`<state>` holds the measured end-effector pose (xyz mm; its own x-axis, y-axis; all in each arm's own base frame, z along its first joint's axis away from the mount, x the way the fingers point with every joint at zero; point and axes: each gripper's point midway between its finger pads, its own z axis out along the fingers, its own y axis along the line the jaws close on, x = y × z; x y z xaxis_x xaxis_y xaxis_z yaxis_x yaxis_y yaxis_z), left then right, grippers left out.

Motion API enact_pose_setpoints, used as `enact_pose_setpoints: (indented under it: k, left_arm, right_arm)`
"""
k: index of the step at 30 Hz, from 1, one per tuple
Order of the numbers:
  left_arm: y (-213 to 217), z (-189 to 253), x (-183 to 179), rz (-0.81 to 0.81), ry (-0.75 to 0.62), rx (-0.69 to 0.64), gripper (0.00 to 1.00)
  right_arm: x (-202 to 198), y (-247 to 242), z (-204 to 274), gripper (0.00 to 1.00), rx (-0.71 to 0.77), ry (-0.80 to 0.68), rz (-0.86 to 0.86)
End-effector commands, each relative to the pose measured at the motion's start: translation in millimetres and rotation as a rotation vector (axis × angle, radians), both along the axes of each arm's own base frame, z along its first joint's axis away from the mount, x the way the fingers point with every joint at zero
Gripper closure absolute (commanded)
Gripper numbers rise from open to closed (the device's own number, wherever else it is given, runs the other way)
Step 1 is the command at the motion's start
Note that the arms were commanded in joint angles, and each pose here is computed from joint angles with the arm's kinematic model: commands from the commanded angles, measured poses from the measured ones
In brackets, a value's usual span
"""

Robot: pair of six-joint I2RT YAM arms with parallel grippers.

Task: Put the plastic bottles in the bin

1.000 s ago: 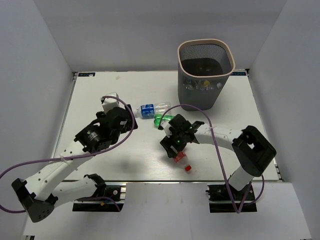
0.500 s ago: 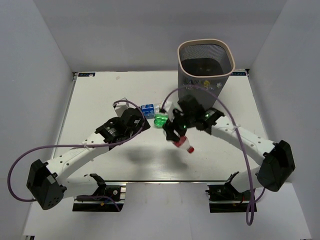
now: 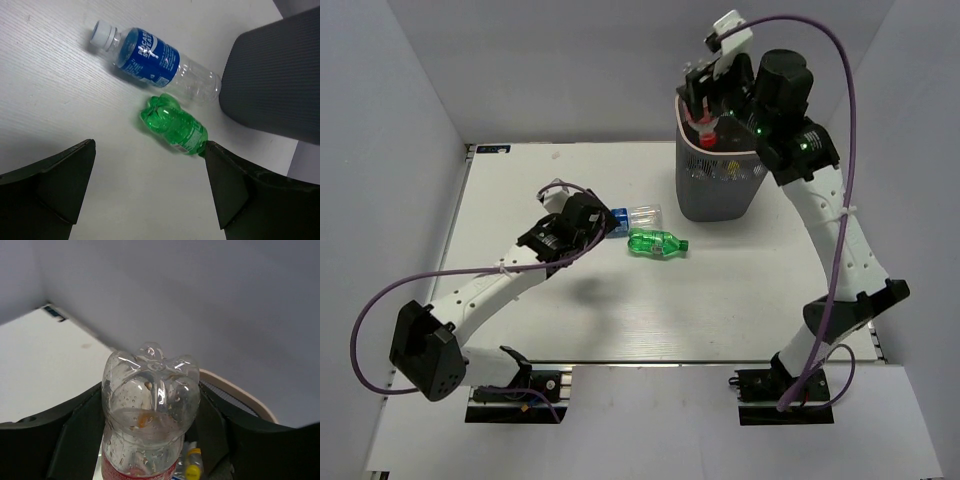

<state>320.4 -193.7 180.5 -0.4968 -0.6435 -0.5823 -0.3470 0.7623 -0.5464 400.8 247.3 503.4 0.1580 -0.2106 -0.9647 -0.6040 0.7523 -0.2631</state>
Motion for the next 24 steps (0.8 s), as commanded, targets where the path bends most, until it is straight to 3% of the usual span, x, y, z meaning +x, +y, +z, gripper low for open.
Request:
enact_pose_setpoints:
  k: [1, 6, 7, 8, 9, 16, 20, 21, 23, 24]
  left_arm:
    - [4.2, 19.0, 19.9, 0.072, -0.039, -0.062, 0.00]
    - [0.6, 10.1, 47.4, 0.119, -0.023, -0.105, 0.00]
    - [-2.7, 4.8, 47.7, 0.121, -0.006, -0.119, 0.00]
    - [-4.3, 2.0, 51.4, 0.116, -0.001, -0.130, 0.00]
    - [-8.3, 5.3, 57.4, 0.122, -0.016, -0.151, 0.00]
    - [-14.7, -12.7, 76.4, 0.153, 0.040, -0.164, 0.00]
    - [-17.3, -30.1, 80.3, 0.168, 0.070, -0.158, 0.00]
    - [-17.7, -36.1, 84.1, 0.175, 0.077, -0.145, 0.00]
    - [-16.7, -41.4, 90.3, 0.203, 0.098, -0.150, 0.00]
    - [-17.1, -47.2, 90.7, 0.213, 0.117, -0.146, 0.00]
  right_arm:
    - [50.9, -31.6, -2.2, 1.00, 0.032, -0.024, -0.189]
    - [105.2, -84.4, -44.5, 0.96, -0.001, 0.048, -0.350]
    - [109.3, -88.0, -48.1, 0.81, -0.002, 0.054, -0.355]
    - [114.4, -95.8, -52.9, 0.32, -0.004, 0.065, -0.354]
    - [122.6, -98.1, -62.7, 0.10, -0.014, 0.081, -0.360]
    - [116.3, -119.6, -56.7, 0.10, 0.038, 0.114, -0.294]
    - [56.3, -108.9, -26.3, 0.10, 0.097, 0.048, -0.119]
    - [51.2, -101.1, -57.5, 0.10, 0.094, 0.112, -0.067]
    - [12.1, -96.8, -37.1, 0.11, 0.106, 0.067, 0.010]
    - [6.8, -91.4, -65.5, 0.12, 0.102, 0.134, 0.048]
